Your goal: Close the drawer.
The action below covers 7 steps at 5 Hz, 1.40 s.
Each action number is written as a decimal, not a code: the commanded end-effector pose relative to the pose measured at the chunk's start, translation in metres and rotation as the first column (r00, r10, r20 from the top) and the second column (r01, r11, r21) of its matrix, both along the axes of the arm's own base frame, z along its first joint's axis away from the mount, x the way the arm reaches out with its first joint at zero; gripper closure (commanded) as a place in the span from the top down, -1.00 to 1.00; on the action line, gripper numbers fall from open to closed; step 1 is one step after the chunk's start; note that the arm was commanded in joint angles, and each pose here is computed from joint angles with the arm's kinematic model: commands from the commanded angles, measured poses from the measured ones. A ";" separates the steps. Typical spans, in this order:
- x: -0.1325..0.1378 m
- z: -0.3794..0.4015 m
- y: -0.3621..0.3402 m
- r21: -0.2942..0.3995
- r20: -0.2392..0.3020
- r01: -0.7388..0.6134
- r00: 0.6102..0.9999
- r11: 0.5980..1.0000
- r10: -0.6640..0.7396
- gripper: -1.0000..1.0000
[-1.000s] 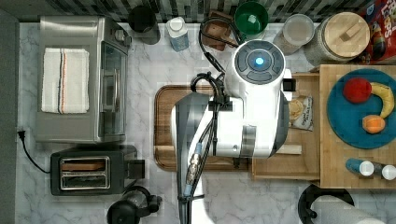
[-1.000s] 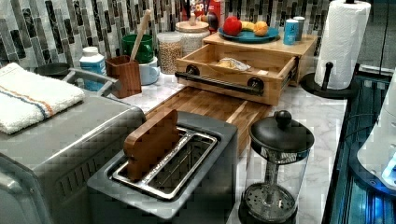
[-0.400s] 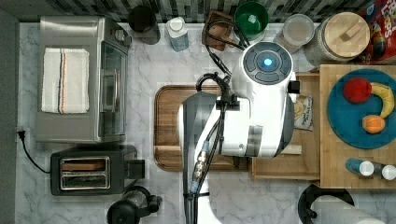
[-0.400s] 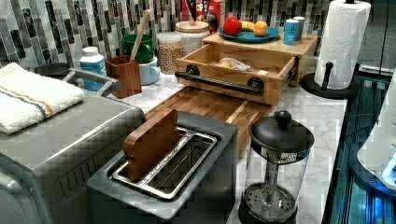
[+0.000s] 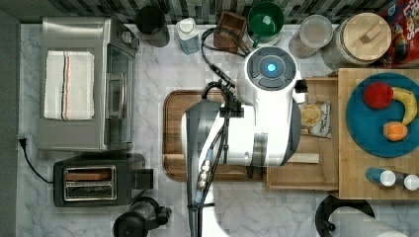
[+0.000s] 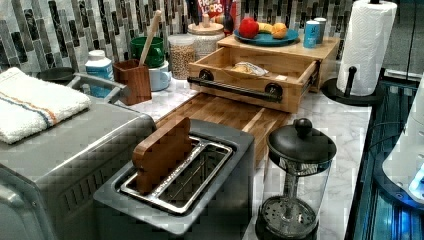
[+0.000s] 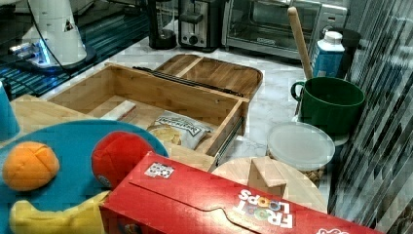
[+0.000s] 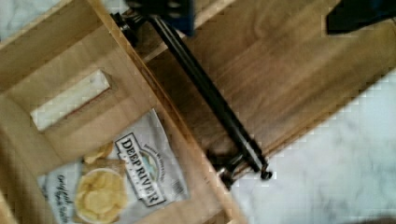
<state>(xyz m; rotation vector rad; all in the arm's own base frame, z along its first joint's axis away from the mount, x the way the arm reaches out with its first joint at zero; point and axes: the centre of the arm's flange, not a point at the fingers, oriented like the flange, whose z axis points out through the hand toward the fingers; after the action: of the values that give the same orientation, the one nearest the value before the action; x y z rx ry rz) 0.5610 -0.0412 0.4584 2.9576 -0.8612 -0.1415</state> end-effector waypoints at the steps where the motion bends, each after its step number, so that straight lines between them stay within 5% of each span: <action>1: -0.034 -0.003 0.105 -0.047 -0.004 -0.486 0.874 0.873 0.486 -1.00; 2: -0.037 -0.019 0.105 -0.070 0.013 -0.562 0.826 0.824 0.564 -1.00; 3: -0.030 -0.049 0.098 -0.079 -0.030 -0.596 0.803 0.799 0.596 -1.00; 7: -0.045 -0.139 0.088 -0.085 -0.027 -0.597 0.801 0.797 0.597 -1.00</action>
<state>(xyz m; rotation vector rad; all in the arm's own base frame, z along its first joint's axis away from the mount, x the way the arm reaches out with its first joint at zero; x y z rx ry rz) 0.5207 0.0431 0.3411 2.9796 0.0203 -0.0453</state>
